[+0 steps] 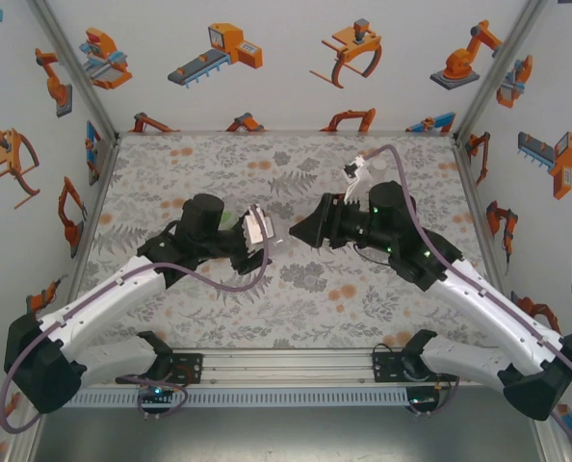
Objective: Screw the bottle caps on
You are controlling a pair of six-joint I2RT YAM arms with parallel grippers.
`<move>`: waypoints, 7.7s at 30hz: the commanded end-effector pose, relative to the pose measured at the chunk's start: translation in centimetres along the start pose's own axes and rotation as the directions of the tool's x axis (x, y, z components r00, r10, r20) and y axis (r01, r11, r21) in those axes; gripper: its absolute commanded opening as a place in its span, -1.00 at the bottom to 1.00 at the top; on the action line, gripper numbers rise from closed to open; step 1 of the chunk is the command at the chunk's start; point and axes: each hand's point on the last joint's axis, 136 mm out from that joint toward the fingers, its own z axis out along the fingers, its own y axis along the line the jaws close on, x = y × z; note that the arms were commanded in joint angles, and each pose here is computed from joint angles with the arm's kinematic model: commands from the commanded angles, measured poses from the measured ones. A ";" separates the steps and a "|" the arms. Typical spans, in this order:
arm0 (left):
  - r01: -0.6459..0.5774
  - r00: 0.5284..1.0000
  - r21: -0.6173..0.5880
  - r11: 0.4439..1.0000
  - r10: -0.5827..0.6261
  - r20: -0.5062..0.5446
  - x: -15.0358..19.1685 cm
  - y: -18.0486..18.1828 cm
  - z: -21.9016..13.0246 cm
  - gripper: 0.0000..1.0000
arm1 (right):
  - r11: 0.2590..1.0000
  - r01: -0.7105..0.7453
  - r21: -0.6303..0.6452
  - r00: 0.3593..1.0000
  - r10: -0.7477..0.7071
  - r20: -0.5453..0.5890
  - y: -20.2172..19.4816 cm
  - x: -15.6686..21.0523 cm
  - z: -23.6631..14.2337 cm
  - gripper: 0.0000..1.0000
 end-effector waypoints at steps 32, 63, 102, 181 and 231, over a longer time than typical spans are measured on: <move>0.024 0.975 0.647 0.762 -0.162 0.154 -4.8 -9.1 -2.4 -1.00 | 0.424 0.766 -0.484 0.567 -0.800 0.197 7.8 6.7 -6.7 -0.09; 0.004 0.999 0.348 0.938 -0.016 0.033 -1.9 -5.0 -0.7 -1.00 | 0.661 0.682 -0.313 0.709 -0.703 0.061 4.5 4.4 -3.1 -1.00; -0.039 0.999 -0.240 0.970 0.032 -0.032 0.0 3.6 -2.5 -1.00 | 0.949 -0.314 0.032 0.948 0.311 0.063 -2.6 0.2 3.0 -0.81; -0.020 0.831 -0.024 1.000 0.030 0.555 -17.3 -0.8 -5.2 -1.00 | 0.848 0.528 -0.048 0.756 -0.443 0.481 10.0 -10.7 -8.5 -1.00; -0.126 0.790 0.435 0.892 -0.175 0.587 -20.0 -7.4 -7.8 -1.00 | 0.652 0.643 -0.401 0.739 -0.391 0.548 17.3 -8.5 -12.4 -0.04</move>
